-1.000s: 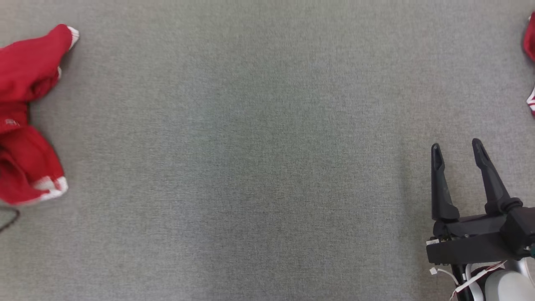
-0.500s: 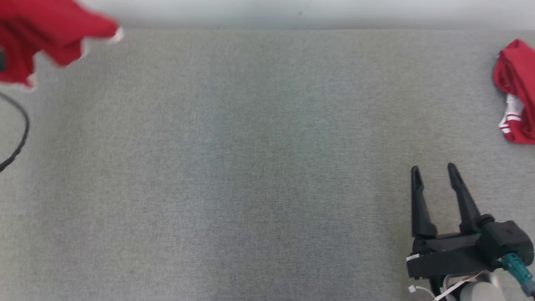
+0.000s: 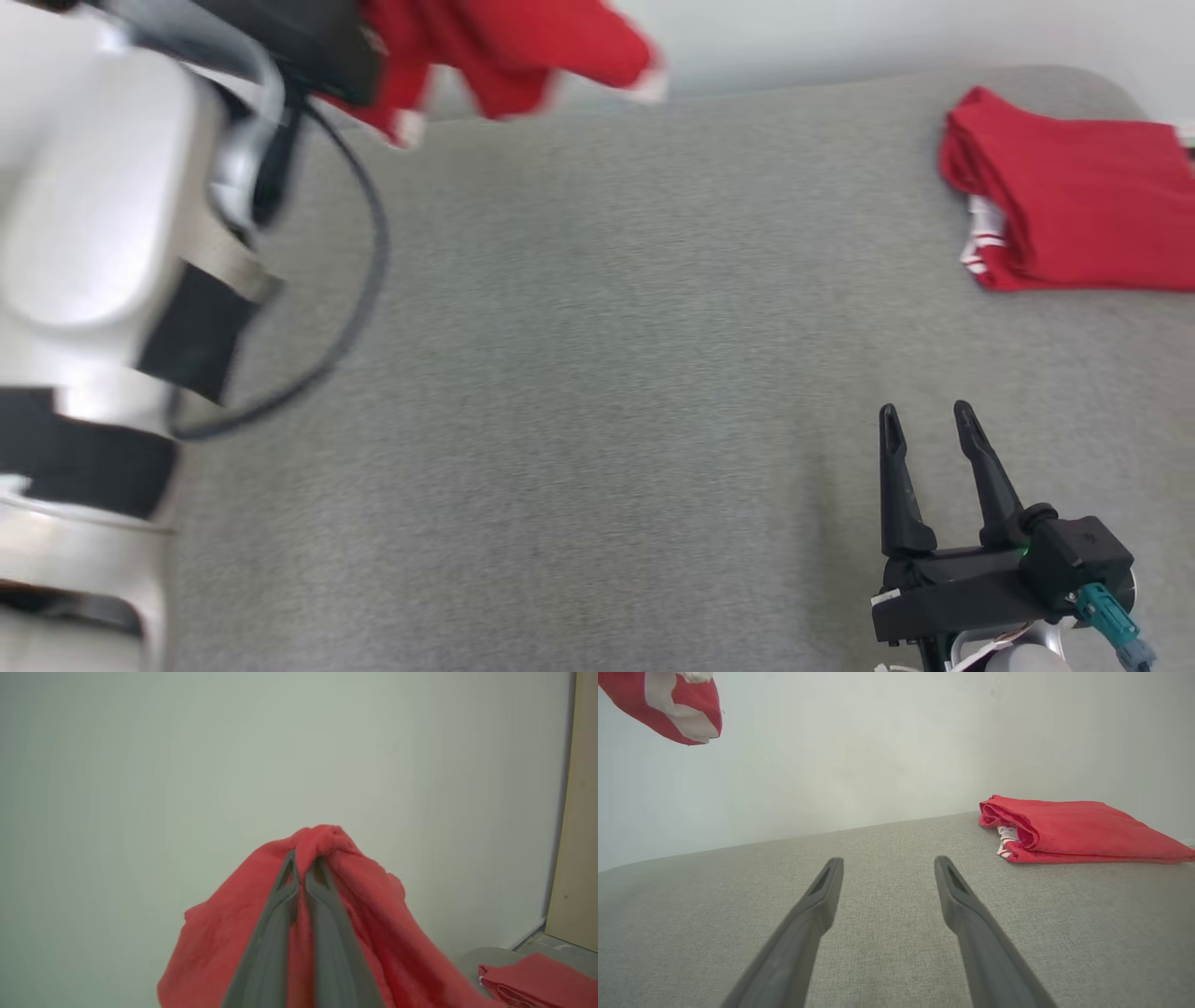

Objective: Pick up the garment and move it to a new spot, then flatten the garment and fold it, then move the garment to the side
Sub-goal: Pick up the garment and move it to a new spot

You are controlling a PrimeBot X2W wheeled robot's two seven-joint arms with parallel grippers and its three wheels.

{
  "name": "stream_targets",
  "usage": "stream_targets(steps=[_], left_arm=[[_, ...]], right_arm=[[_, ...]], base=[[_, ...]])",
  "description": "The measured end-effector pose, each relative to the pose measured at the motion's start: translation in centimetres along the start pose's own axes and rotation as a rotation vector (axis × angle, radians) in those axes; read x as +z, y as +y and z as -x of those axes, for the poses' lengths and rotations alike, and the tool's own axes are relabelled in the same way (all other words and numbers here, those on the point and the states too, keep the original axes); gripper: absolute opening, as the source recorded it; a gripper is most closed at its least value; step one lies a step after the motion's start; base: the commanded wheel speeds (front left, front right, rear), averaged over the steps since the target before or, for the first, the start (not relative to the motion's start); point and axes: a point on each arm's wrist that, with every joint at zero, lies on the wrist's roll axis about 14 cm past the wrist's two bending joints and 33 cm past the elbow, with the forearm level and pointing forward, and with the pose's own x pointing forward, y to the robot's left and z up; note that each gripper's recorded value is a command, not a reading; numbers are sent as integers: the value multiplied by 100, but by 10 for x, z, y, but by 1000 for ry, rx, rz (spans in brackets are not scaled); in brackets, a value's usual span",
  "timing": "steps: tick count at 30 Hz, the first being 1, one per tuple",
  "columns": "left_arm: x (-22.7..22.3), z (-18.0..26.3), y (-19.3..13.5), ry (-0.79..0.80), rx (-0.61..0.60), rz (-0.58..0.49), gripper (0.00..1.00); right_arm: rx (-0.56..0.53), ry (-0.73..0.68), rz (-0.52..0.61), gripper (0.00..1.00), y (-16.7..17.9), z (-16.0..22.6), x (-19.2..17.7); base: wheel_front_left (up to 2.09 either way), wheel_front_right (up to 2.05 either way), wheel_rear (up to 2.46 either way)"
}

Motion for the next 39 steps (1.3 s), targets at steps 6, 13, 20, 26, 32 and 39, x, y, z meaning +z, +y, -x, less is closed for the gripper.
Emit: stream_targets(steps=[6, 13, 20, 26, 32, 39], left_arm=[[-40, 1, -80, 46, -121, 152, 0], [-119, 39, -132, 231, -153, 299, 0], [-211, 108, -137, 495, -93, 355, 0], [-231, 141, -160, 587, -145, 362, 100], [-189, 126, -169, 442, -189, 350, 100], [-131, 110, -133, 259, -126, 252, 100]], right_arm=[[-69, -4, -5, 100, -22, 17, 3], [-123, -5, -14, 100, -38, 28, 4], [-97, -13, -23, 100, -30, 16, 5], [-83, -26, -28, 100, -25, 14, 9], [-68, -29, -36, 100, -20, 18, 9], [-40, -43, -27, 100, -12, 18, 13]], base=[[0, 0, 0], [0, 0, 0], [0, 0, 0], [0, 0, 0], [0, 0, 0], [0, 0, 0]])
